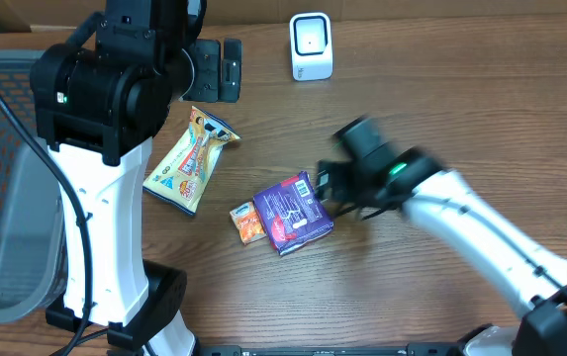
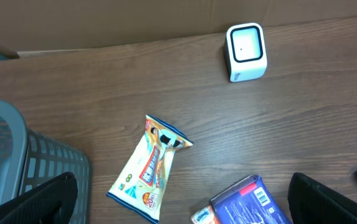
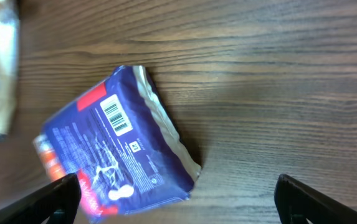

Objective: Scan the item barcode

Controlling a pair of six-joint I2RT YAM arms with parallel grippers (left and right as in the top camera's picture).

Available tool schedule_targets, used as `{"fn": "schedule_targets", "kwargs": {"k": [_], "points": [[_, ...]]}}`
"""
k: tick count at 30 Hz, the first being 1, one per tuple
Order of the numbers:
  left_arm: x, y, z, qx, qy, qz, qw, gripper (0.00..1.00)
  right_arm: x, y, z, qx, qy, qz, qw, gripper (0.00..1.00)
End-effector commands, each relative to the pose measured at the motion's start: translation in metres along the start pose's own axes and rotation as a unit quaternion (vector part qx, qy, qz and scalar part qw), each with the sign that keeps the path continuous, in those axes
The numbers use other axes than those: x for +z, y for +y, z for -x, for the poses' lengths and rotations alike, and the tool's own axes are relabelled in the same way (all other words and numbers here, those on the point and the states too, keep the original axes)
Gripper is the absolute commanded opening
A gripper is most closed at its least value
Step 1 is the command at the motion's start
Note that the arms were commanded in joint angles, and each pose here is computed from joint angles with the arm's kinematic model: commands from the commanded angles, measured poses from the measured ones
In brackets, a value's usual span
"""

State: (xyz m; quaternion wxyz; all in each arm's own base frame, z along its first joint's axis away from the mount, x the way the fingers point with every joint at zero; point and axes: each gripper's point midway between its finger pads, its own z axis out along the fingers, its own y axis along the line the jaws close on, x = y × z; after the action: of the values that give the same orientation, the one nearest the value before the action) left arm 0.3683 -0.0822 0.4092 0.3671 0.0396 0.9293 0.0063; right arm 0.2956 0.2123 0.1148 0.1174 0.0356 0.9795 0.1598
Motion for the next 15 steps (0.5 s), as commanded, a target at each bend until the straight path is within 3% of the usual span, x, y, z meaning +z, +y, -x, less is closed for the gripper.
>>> {"fn": "schedule_targets", "kwargs": {"k": [1, 4, 8, 15], "points": [[0.005, -0.001, -0.001, 0.006, 0.007, -0.001, 1.0, 1.0, -0.028, 0.009, -0.007, 0.015, 0.104, 0.175, 0.979, 1.0], [0.005, -0.001, -0.001, 0.006, 0.007, -0.001, 1.0, 1.0, -0.026, -0.025, -0.007, 0.071, 0.12, 0.171, 0.975, 1.0], [0.005, -0.001, -0.001, 0.006, 0.007, -0.001, 1.0, 1.0, -0.003, -0.019, -0.029, 0.054, 0.136, 0.22, 0.965, 1.0], [0.005, -0.001, -0.001, 0.006, 0.007, -0.001, 1.0, 1.0, 0.052, -0.029, -0.062, 0.152, 0.127, 0.263, 0.944, 1.0]]}}
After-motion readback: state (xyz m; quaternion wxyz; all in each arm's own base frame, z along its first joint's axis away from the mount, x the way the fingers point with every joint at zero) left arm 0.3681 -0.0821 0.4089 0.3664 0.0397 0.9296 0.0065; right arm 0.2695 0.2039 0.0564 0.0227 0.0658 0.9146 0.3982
